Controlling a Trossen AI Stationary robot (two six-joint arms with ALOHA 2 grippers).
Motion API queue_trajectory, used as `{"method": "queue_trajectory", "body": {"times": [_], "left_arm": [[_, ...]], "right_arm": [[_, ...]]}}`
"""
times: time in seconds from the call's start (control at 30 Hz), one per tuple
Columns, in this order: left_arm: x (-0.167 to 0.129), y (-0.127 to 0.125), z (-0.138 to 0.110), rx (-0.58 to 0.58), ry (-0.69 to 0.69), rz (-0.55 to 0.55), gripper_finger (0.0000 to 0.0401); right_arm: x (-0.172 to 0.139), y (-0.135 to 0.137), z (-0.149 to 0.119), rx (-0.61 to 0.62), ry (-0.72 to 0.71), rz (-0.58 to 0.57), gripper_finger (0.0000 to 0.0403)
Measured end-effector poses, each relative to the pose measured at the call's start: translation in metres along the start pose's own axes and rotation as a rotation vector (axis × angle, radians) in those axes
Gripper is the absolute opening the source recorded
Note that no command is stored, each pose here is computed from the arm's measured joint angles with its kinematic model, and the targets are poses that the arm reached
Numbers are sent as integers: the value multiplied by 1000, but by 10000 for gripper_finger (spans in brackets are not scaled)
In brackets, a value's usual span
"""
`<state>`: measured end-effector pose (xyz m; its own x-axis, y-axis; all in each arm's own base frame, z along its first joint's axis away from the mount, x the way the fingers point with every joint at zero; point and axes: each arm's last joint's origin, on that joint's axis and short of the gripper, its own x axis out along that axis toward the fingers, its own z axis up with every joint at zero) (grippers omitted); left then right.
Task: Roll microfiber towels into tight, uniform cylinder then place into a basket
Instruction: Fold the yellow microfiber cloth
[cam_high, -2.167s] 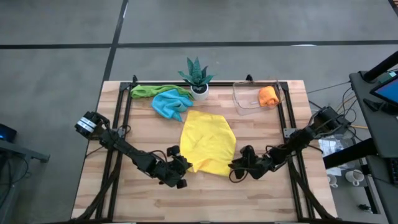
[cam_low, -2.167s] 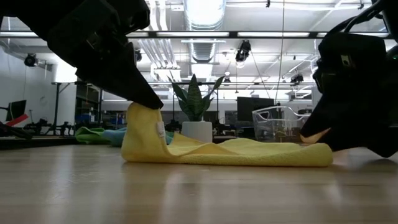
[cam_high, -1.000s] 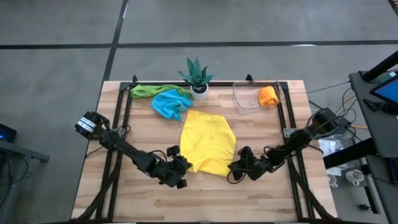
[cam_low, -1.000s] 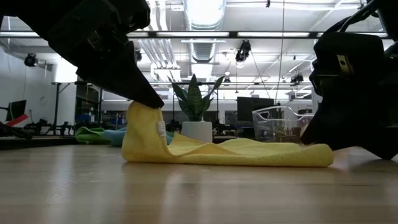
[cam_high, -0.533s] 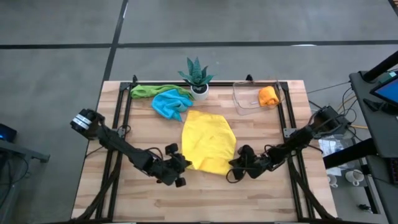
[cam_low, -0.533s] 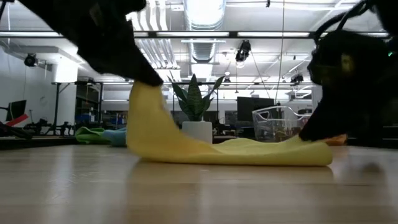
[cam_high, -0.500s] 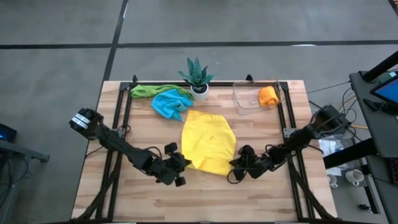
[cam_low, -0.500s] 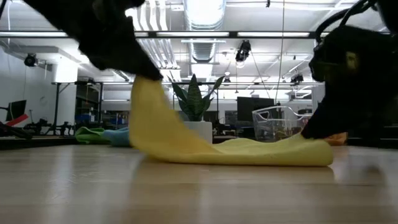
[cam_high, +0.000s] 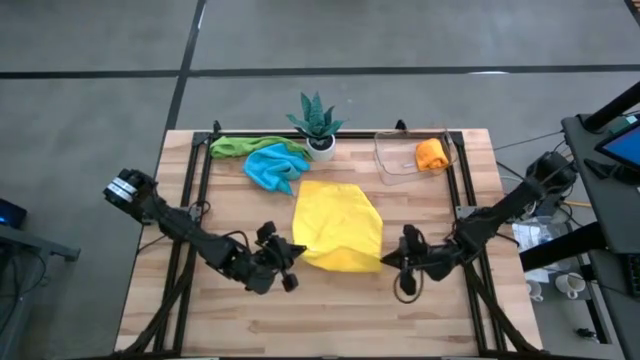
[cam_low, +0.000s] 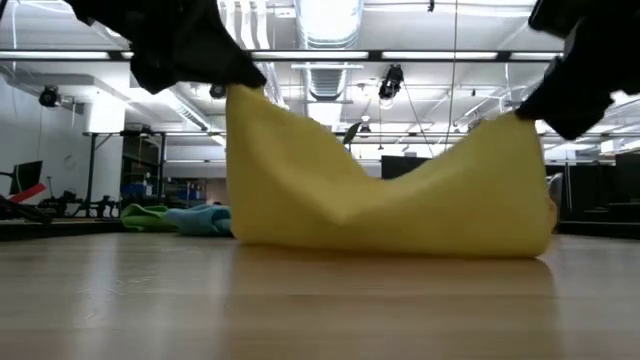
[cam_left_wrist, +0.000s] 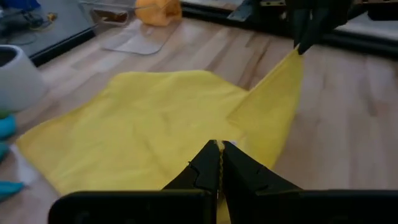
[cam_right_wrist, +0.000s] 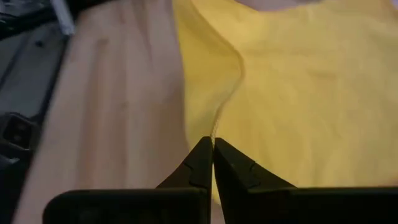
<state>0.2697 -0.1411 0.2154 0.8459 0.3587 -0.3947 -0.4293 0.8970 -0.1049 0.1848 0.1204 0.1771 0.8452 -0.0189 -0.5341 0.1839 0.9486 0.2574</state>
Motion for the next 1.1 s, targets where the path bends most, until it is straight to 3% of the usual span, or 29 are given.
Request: {"method": "queue_trajectory", "body": {"times": [0.2,0.27,0.37,0.53,0.87,0.97,1.1], "left_arm": [[-11,-13,2,-36,-43,-75,0],[-16,-13,11,33,-72,-68,0],[-30,-2,43,129,-180,6,0],[-47,42,96,272,-297,221,0],[-73,174,185,158,-474,513,0],[-80,197,200,135,-507,506,0],[-76,199,205,129,-459,371,0]], "right_arm": [[-16,3,8,-67,-53,60,8],[-23,2,18,-102,-85,21,8],[-42,-3,48,-151,-116,-114,8],[-81,-18,101,-240,-150,-386,8],[-141,-56,197,-323,-228,-750,8],[-152,-66,213,-291,-246,-801,8],[-153,-68,217,-274,-237,-725,8]]}}
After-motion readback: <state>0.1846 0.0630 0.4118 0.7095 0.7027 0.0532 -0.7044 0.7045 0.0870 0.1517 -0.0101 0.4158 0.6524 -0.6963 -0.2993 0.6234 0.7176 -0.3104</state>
